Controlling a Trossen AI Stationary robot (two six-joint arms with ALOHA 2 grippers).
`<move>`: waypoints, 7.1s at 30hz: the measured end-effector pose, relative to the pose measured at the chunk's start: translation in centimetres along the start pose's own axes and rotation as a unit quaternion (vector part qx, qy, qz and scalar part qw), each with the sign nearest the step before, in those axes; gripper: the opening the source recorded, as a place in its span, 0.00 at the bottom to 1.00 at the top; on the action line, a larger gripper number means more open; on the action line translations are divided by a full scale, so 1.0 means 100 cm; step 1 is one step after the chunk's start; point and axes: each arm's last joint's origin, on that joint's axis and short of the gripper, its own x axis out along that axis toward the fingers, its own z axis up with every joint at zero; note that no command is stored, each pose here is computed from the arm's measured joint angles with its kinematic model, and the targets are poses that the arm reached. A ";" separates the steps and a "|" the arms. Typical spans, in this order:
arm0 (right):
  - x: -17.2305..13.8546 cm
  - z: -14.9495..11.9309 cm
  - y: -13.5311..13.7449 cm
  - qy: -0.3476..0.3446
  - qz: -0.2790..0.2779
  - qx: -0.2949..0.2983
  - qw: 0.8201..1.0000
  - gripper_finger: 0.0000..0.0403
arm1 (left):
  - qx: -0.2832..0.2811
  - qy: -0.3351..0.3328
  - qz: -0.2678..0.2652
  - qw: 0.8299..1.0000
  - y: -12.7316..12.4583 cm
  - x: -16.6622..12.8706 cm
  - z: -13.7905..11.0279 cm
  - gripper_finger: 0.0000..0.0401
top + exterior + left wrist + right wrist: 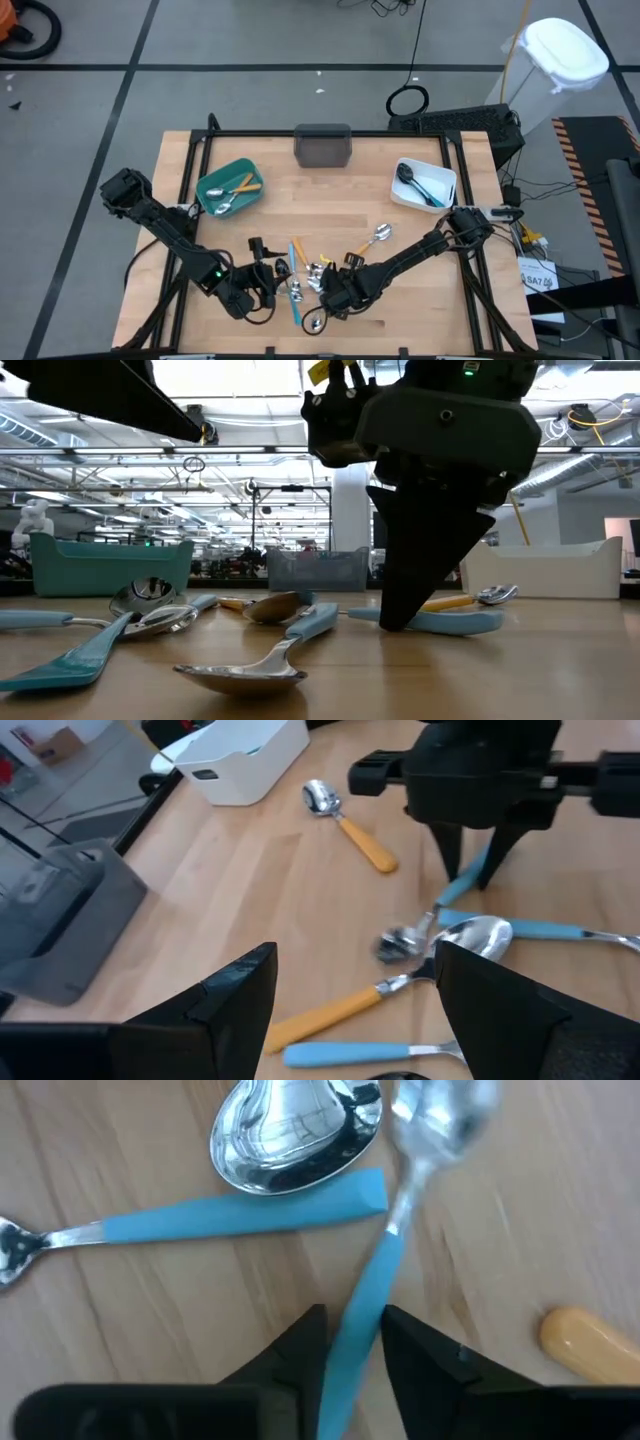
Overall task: Sort silverware by color (type)
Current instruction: Put the light blue spoon into the black bin
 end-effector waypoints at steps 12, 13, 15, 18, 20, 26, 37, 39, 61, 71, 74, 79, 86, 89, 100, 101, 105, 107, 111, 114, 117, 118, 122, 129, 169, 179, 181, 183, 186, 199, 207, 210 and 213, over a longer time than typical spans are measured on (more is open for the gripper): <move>-0.001 0.003 -0.003 -0.013 -0.006 0.005 1.000 0.08 | 0.033 0.012 0.035 0.999 0.018 0.020 0.005 0.67; -0.003 0.005 -0.004 -0.015 -0.005 0.002 1.000 0.09 | 0.035 0.013 0.037 0.999 0.019 0.021 0.006 0.67; -0.007 0.006 -0.009 -0.013 -0.010 -0.003 1.000 0.10 | 0.039 0.016 0.033 0.999 0.020 0.023 0.006 0.67; -0.016 0.009 -0.017 -0.014 -0.020 -0.019 1.000 0.10 | 0.037 0.017 0.002 0.999 0.020 0.024 0.019 0.67; -0.025 0.012 -0.023 -0.025 -0.028 -0.029 0.999 0.09 | 0.036 0.010 -0.007 0.999 0.021 0.022 0.030 0.67; -0.047 0.020 -0.042 -0.034 -0.053 -0.063 0.996 0.09 | 0.041 0.022 -0.004 0.999 0.024 0.017 0.048 0.67; -0.089 0.022 -0.071 -0.066 -0.135 -0.140 0.979 0.09 | 0.048 0.064 0.006 0.997 0.029 0.013 0.046 0.67; -0.097 0.023 -0.077 -0.084 -0.163 -0.154 0.971 0.09 | 0.046 0.066 0.006 0.997 0.029 0.013 0.045 0.67; -0.087 0.069 -0.157 -0.074 -0.251 -0.273 0.926 0.09 | 0.003 0.079 0.001 0.997 0.033 0.018 0.045 0.67; -0.076 0.109 -0.224 -0.105 -0.206 -0.305 0.924 0.09 | 0.052 0.140 0.019 0.989 0.033 0.022 0.028 0.67; -0.075 0.118 -0.245 -0.117 -0.204 -0.337 0.911 0.09 | 0.063 0.152 0.026 0.986 0.035 0.022 0.025 0.67; -0.071 0.128 -0.290 -0.147 -0.158 -0.374 0.902 0.09 | 0.061 0.163 0.067 0.983 0.045 0.027 0.023 0.67; -0.063 0.132 -0.344 -0.181 -0.124 -0.403 0.888 0.09 | 0.033 0.187 0.100 0.977 0.060 0.036 0.021 0.67; -0.061 0.131 -0.362 -0.200 -0.103 -0.383 0.896 0.09 | 0.026 0.190 0.106 0.976 0.064 0.039 0.021 0.67; -0.029 0.135 -0.387 -0.228 -0.060 -0.362 0.902 0.09 | 0.010 0.194 0.120 0.974 0.073 0.047 0.022 0.67; -0.024 0.135 -0.387 -0.223 -0.060 -0.363 0.903 0.09 | 0.009 0.194 0.120 0.974 0.074 0.047 0.022 0.67; -0.018 0.136 -0.389 -0.219 -0.069 -0.360 0.904 0.09 | 0.008 0.192 0.120 0.974 0.073 0.047 0.022 0.67; -0.015 0.136 -0.390 -0.217 -0.068 -0.359 0.905 0.09 | 0.006 0.190 0.118 0.975 0.073 0.047 0.023 0.67; -0.008 0.135 -0.393 -0.209 -0.063 -0.345 0.913 0.09 | 0.004 0.187 0.118 0.975 0.072 0.048 0.023 0.67; -0.006 0.136 -0.396 -0.216 -0.066 -0.329 0.917 0.09 | 0.004 0.187 0.117 0.975 0.072 0.047 0.023 0.67; 0.000 0.137 -0.397 -0.216 -0.064 -0.322 0.920 0.10 | 0.005 0.185 0.115 0.976 0.070 0.046 0.023 0.67; 0.001 0.137 -0.397 -0.215 -0.063 -0.320 0.921 0.10 | 0.006 0.185 0.113 0.976 0.069 0.046 0.023 0.67; 0.004 0.139 -0.398 -0.225 -0.068 -0.311 0.921 0.10 | 0.007 0.184 0.113 0.976 0.069 0.045 0.024 0.67; 0.018 0.137 -0.398 -0.210 -0.060 -0.310 0.925 0.10 | 0.006 0.182 0.112 0.977 0.069 0.046 0.024 0.67; -0.020 0.146 -0.361 -0.194 -0.154 -0.277 0.928 0.26 | 0.006 0.180 0.111 0.977 0.069 0.046 0.025 0.67; -0.086 0.108 -0.291 -0.227 0.173 -0.201 0.937 0.26 | -0.002 0.179 0.111 0.978 0.068 0.046 0.024 0.67; -0.081 0.092 -0.269 -0.215 0.199 -0.209 0.933 0.26 | -0.005 0.177 0.110 0.978 0.067 0.046 0.025 0.67; -0.075 0.074 -0.245 -0.222 0.219 -0.229 0.922 0.26 | -0.010 0.175 0.108 0.979 0.066 0.045 0.025 0.67; -0.063 0.047 -0.214 -0.240 0.256 -0.244 0.904 0.26 | -0.024 0.170 0.105 0.980 0.063 0.043 0.025 0.67; -0.041 -0.023 -0.114 -0.304 0.182 -0.226 0.908 0.26 | -0.074 0.103 0.064 0.990 0.043 0.036 0.037 0.67; -0.040 -0.025 -0.079 -0.382 0.229 -0.224 0.867 0.28 | -0.111 0.072 0.044 0.990 0.034 0.032 0.043 0.67; -0.031 -0.025 -0.071 -0.397 0.241 -0.217 0.859 0.30 | -0.125 0.069 0.036 0.989 0.029 0.028 0.042 0.67; -0.018 -0.027 -0.063 -0.394 0.246 -0.218 0.858 0.33 | -0.143 0.065 0.025 0.987 0.023 0.022 0.041 0.67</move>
